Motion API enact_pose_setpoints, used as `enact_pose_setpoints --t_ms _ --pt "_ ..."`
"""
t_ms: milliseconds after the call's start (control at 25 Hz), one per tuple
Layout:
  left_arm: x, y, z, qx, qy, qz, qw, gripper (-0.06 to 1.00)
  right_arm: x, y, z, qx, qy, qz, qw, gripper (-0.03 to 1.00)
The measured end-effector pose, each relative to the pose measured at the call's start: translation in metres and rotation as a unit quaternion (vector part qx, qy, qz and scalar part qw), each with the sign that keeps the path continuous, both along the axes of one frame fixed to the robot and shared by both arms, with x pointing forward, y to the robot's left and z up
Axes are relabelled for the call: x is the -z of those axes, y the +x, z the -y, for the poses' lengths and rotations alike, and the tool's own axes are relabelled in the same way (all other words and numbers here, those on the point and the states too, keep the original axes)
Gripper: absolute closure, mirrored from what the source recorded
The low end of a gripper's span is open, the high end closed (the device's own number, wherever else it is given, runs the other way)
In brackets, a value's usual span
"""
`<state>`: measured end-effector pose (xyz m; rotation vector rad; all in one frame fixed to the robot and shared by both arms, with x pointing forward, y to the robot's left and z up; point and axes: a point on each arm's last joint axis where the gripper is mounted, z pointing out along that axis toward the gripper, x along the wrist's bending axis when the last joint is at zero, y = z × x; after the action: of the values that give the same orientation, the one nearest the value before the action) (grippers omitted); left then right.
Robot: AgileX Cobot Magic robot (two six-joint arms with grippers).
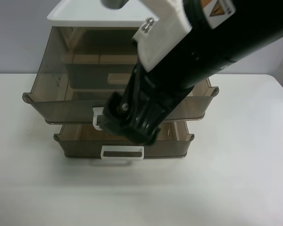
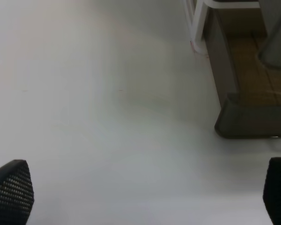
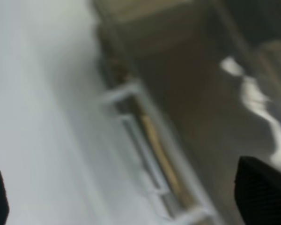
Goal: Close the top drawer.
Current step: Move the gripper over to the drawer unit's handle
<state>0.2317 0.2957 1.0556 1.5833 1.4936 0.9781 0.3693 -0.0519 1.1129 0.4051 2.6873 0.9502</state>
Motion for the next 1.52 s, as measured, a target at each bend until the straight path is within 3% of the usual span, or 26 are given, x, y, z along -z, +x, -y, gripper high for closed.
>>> enact_pose_setpoints --t_ms 240,960,1280,1520 --pt "0.0 0.0 0.0 0.0 0.0 0.0 1.0 -0.05 0.011 -0.02 -0.022 -0.044 -0.003 -0.017 0.999 0.03" --pt "0.0 0.0 0.0 0.0 0.0 0.0 1.0 -0.05 0.077 -0.034 -0.066 -0.085 -0.098 -0.064 0.989 0.03" --pt "0.0 0.0 0.0 0.0 0.0 0.0 1.0 -0.05 0.098 -0.02 -0.071 -0.066 -0.149 -0.012 0.987 0.03" --pt "0.0 0.0 0.0 0.0 0.0 0.0 1.0 -0.05 0.097 -0.014 -0.069 -0.035 -0.155 0.016 0.987 0.03"
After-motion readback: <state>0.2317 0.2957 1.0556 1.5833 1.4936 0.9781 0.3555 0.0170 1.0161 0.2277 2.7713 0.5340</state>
